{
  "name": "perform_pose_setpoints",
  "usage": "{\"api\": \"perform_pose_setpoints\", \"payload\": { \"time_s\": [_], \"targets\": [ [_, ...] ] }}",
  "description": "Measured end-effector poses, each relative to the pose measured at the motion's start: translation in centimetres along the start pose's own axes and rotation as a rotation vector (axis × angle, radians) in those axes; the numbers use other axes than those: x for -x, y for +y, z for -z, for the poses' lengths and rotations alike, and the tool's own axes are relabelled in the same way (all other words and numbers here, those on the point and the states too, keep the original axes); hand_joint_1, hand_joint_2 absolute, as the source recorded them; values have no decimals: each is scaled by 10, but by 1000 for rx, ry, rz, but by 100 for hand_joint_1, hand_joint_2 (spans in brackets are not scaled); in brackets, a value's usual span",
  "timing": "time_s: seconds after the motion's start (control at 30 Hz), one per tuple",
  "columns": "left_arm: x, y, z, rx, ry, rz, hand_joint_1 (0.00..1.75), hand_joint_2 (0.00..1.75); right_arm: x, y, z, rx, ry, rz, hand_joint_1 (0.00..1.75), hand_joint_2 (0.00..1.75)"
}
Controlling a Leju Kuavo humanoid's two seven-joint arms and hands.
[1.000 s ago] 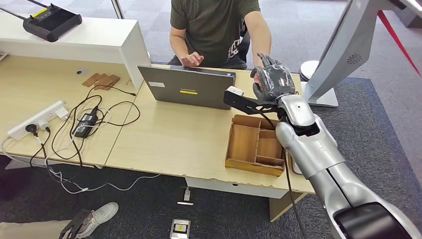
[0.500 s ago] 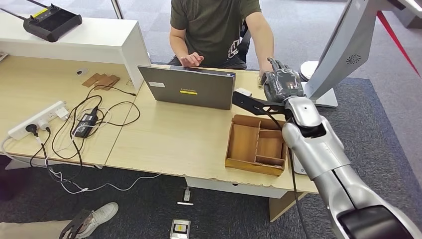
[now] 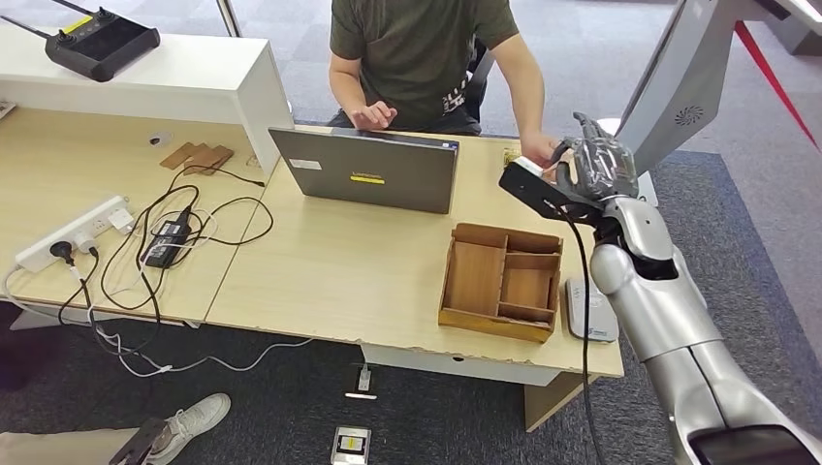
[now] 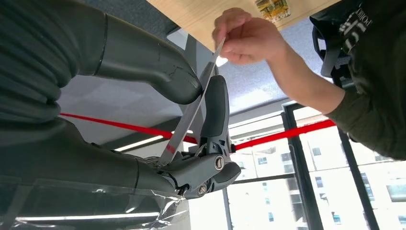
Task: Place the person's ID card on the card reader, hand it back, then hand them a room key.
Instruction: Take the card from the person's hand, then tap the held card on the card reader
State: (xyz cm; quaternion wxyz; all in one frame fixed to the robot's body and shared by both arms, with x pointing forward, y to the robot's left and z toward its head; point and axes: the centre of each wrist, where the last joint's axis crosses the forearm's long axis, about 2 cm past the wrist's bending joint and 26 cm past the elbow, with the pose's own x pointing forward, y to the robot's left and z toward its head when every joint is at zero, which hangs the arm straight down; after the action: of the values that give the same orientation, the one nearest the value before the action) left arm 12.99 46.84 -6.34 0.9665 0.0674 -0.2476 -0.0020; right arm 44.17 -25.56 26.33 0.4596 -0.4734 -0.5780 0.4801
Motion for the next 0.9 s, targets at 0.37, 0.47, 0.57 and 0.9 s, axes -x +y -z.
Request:
{"api": "perform_pose_setpoints", "payload": {
  "time_s": [0.37, 0.47, 0.57, 0.9],
  "targets": [
    [19, 9, -6, -32, 21, -24, 0, 175, 72, 22, -42, 24, 156, 258, 175, 175],
    [23, 11, -8, -38, 23, -33, 0, 175, 89, 36, -56, 16, 193, 300, 175, 175],
    [25, 12, -9, -44, 21, -44, 0, 175, 101, 50, -68, -4, 214, 323, 175, 175],
    [34, 14, -12, -49, 22, -72, 0, 175, 111, 99, -96, -118, 238, 382, 175, 175]
  ]
}}
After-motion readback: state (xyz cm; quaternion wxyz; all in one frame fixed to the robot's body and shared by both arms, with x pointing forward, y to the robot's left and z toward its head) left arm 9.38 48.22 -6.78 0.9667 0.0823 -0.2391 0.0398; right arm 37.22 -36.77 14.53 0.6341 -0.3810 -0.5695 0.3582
